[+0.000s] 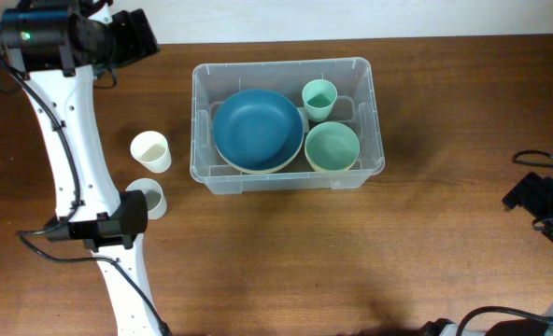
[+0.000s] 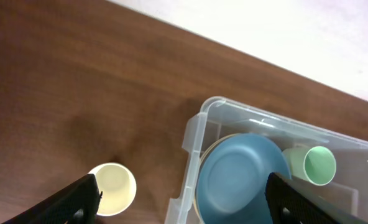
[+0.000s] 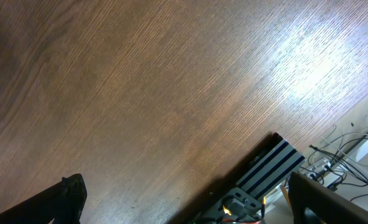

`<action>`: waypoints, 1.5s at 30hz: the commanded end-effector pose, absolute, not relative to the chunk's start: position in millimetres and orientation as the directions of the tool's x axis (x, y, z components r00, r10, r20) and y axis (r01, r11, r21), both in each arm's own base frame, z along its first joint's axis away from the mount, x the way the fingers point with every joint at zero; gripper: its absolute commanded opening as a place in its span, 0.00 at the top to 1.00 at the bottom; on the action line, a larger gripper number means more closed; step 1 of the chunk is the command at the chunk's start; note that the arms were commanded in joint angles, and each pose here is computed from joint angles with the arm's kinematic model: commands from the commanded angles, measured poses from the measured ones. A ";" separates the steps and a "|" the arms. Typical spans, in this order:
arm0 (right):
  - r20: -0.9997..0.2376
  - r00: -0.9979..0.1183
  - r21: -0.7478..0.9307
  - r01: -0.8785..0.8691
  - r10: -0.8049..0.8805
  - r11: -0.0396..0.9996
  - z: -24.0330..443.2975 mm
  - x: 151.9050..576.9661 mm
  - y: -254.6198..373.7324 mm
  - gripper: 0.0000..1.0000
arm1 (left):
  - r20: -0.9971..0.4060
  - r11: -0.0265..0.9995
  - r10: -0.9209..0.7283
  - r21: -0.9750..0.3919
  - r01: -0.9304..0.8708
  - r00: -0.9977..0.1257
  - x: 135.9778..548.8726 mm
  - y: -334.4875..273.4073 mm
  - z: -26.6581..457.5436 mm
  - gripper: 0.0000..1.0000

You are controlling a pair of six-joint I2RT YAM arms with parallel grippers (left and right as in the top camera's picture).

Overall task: Pack container
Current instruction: 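Move the left gripper back to the cream cup at left, then grip the cream cup rim with the left gripper and lift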

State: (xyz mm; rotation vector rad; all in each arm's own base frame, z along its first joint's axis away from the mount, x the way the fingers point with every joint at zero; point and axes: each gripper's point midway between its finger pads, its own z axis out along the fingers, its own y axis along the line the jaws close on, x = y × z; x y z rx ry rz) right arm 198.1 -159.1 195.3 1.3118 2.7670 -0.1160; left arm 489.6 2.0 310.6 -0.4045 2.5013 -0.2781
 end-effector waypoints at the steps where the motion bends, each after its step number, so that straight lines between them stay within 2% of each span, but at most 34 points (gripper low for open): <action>1: -0.095 -0.629 -0.035 0.777 0.772 0.629 193.7 197.0 -159.6 0.01 | -0.456 0.938 -0.309 -0.290 -0.188 -0.835 489.7 -3.5 289.9 0.13; 5: -0.095 -0.629 -0.035 0.776 0.771 0.629 193.7 197.0 -159.6 0.01 | -0.376 0.941 -0.316 -0.239 -0.239 -0.871 487.0 5.4 260.2 0.13; 7: -0.095 -0.629 -0.035 0.776 0.771 0.629 193.7 197.0 -159.6 0.01 | -0.335 0.939 -0.337 -0.181 -0.291 -0.880 483.8 18.9 242.7 0.01; 11: -0.095 -0.629 -0.035 0.776 0.771 0.629 193.7 197.0 -159.6 0.01 | -0.215 0.911 -0.403 -0.192 -0.366 -0.890 473.9 29.7 213.2 0.01; 20: -0.095 -0.629 -0.035 0.776 0.771 0.629 193.7 197.0 -159.6 0.01 | -0.070 0.865 -0.495 -0.132 -0.484 -0.866 450.5 76.2 171.6 0.01; 29: -0.095 -0.629 -0.035 0.776 0.771 0.629 193.7 197.0 -159.6 0.01 | 0.100 0.859 -0.505 -0.033 -0.510 -0.857 419.2 81.8 125.2 0.01; 39: -0.095 -0.629 -0.035 0.776 0.771 0.629 193.7 197.0 -159.6 0.01 | 0.182 0.862 -0.502 0.033 -0.505 -0.845 401.8 84.5 87.3 0.01; 45: -0.095 -0.629 -0.035 0.776 0.771 0.629 193.7 197.0 -159.6 0.01 | 0.170 0.862 -0.503 0.025 -0.507 -0.847 406.7 85.0 63.8 0.01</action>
